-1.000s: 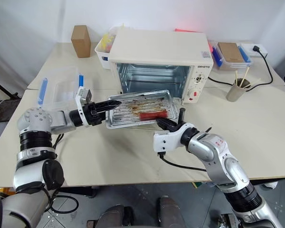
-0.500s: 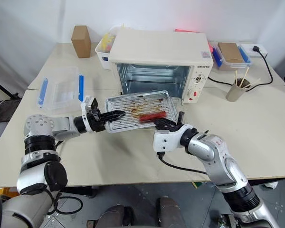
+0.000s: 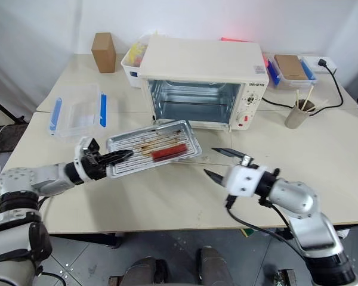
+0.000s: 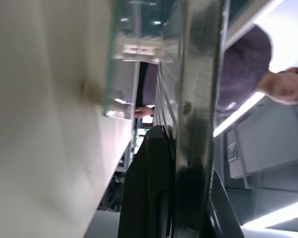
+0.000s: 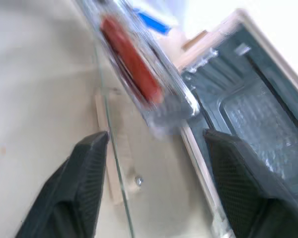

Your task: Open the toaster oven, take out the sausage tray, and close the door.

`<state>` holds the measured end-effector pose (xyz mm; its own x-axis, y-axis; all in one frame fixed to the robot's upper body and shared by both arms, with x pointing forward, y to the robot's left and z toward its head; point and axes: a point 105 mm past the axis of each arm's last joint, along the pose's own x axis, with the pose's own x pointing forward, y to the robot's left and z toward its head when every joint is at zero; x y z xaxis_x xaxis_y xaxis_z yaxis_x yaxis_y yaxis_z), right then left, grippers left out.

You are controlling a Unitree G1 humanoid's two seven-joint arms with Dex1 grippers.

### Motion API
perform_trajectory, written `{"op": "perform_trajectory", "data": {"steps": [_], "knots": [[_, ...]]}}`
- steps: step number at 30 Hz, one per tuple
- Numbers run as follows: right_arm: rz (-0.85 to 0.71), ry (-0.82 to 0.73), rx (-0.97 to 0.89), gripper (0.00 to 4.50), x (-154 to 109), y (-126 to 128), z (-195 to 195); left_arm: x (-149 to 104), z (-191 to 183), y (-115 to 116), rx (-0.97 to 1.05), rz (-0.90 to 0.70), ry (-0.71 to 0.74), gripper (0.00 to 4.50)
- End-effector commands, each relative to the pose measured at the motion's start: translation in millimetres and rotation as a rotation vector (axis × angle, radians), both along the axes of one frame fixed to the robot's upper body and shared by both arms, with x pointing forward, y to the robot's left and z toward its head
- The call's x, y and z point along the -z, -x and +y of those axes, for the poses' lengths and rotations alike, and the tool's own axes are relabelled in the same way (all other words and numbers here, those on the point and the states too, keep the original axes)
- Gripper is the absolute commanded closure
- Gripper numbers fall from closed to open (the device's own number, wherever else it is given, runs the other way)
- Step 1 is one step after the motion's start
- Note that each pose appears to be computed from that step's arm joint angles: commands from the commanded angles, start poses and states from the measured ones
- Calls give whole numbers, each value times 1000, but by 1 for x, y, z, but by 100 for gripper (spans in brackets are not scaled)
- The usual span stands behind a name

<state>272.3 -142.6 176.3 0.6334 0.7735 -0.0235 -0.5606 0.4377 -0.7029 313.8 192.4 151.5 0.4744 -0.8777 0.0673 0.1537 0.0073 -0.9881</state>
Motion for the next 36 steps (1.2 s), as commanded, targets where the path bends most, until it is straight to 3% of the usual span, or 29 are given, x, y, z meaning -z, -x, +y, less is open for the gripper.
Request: {"op": "perform_trajectory", "data": {"steps": [1, 5, 7, 16, 22, 27, 29, 36], "knots": [[184, -165, 180, 286, 13, -16, -63, -10, 39, 25, -121, -81, 52, 450], [322, -239, 212, 416, 28, -25, -88, -4, 61, 47, -268, -105, 46, 450], [371, -245, 186, 448, 32, -31, -87, -5, 67, 53, -340, -127, 52, 450], [489, -286, 53, 448, 44, -56, -59, 6, 84, 70, -717, -163, 84, 450], [532, -288, -25, 448, 47, -54, -40, 19, 73, 82, -694, -125, 50, 450], [397, -427, -87, 448, 7, -58, -33, 14, 73, 79, -638, -142, 40, 450], [403, -416, -69, 448, 0, -60, -38, 14, 73, 77, -631, -136, 35, 450], [515, -359, 39, 448, 13, -59, -67, 15, 78, 75, -660, -130, 55, 450]]}}
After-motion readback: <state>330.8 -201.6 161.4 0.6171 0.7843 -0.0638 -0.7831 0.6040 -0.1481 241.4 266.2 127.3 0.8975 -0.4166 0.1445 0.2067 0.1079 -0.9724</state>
